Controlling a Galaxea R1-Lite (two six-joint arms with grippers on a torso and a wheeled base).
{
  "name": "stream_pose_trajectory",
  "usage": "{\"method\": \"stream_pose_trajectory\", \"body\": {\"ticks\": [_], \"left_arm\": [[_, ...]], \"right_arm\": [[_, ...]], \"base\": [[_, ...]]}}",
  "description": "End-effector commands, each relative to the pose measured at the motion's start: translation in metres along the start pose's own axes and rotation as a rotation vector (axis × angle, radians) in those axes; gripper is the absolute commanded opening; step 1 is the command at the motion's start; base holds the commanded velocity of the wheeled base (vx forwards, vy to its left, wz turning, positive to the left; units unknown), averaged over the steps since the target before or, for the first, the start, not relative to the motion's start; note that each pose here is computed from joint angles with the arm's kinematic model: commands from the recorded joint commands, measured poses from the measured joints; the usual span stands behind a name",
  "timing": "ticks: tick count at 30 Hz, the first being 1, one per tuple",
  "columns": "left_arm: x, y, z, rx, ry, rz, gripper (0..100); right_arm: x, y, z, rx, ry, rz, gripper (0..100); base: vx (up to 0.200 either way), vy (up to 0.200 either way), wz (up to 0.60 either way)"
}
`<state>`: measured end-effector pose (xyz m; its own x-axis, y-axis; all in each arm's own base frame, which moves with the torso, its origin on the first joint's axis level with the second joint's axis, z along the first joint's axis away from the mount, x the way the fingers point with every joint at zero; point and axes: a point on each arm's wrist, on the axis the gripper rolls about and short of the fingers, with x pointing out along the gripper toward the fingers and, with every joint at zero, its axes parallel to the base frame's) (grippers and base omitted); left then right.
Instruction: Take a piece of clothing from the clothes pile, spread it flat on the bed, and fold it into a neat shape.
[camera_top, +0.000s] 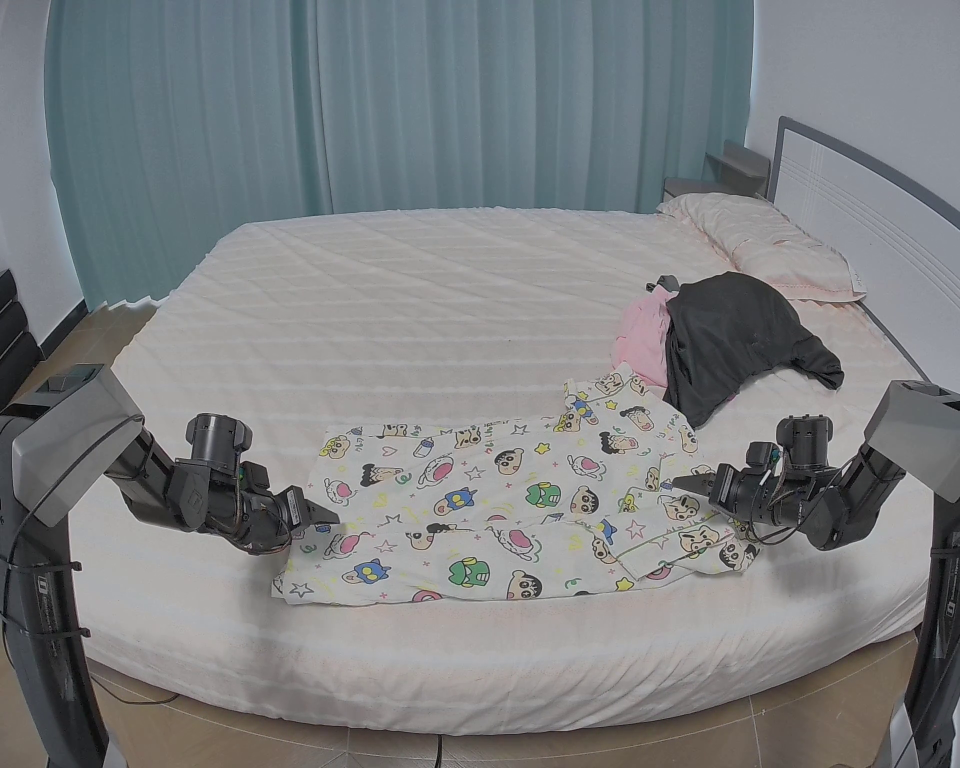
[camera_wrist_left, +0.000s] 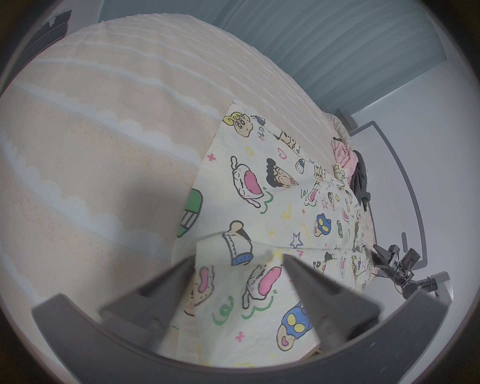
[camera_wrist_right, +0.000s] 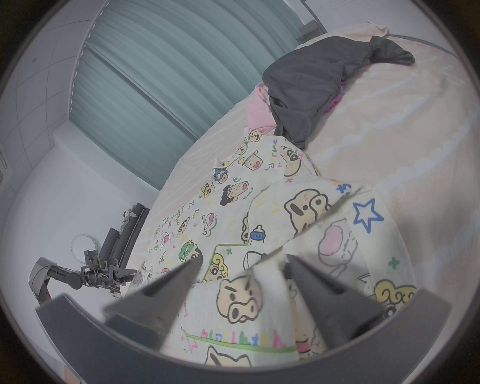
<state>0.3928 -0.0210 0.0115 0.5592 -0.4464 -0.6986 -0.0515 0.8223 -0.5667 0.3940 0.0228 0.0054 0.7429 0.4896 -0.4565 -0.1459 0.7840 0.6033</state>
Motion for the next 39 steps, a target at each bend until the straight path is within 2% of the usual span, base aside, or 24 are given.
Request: {"method": "stream_pose_trajectory", "body": {"ticks": [1, 7, 10, 12, 17, 19, 22, 28, 39], "left_arm": [[0.0, 0.001, 0.0, -0.004, 0.001, 0.002, 100], [-0.02, -0.003, 0.009, -0.02, -0.032, 0.003, 100], [-0.042, -0.009, 0.014, -0.036, -0.054, 0.003, 100], [-0.048, -0.009, 0.015, -0.042, -0.059, 0.005, 100], [-0.069, -0.014, 0.006, -0.126, -0.063, -0.004, 100], [-0.072, -0.015, 0.002, -0.145, -0.06, -0.003, 100], [-0.075, -0.017, -0.002, -0.2, -0.052, -0.004, 100], [-0.074, -0.012, -0.013, -0.286, -0.022, 0.011, 100], [-0.075, -0.011, -0.017, -0.295, -0.012, 0.017, 100]], "right_arm": [[0.0, -0.003, -0.001, 0.008, -0.001, -0.013, 100], [-0.012, -0.001, 0.01, 0.035, -0.065, -0.065, 100], [-0.028, 0.01, 0.02, 0.123, -0.142, -0.12, 100], [-0.033, 0.013, 0.019, 0.146, -0.16, -0.144, 100], [-0.055, 0.022, 0.004, 0.246, -0.233, -0.295, 100], [-0.059, 0.026, 0.003, 0.288, -0.263, -0.312, 100], [-0.065, 0.028, -0.001, 0.336, -0.271, -0.319, 100], [-0.067, 0.031, -0.009, 0.378, -0.258, -0.32, 100], [-0.074, 0.043, -0.018, 0.37, -0.226, -0.298, 100]], "base": [[0.0, 0.0, 0.0], [0.0, 0.0, 0.0], [0.0, 0.0, 0.0], [0.0, 0.0, 0.0], [0.0, 0.0, 0.0], [0.0, 0.0, 0.0], [0.2, 0.0, 0.0], [0.2, 0.0, 0.0], [0.2, 0.0, 0.0]]}}
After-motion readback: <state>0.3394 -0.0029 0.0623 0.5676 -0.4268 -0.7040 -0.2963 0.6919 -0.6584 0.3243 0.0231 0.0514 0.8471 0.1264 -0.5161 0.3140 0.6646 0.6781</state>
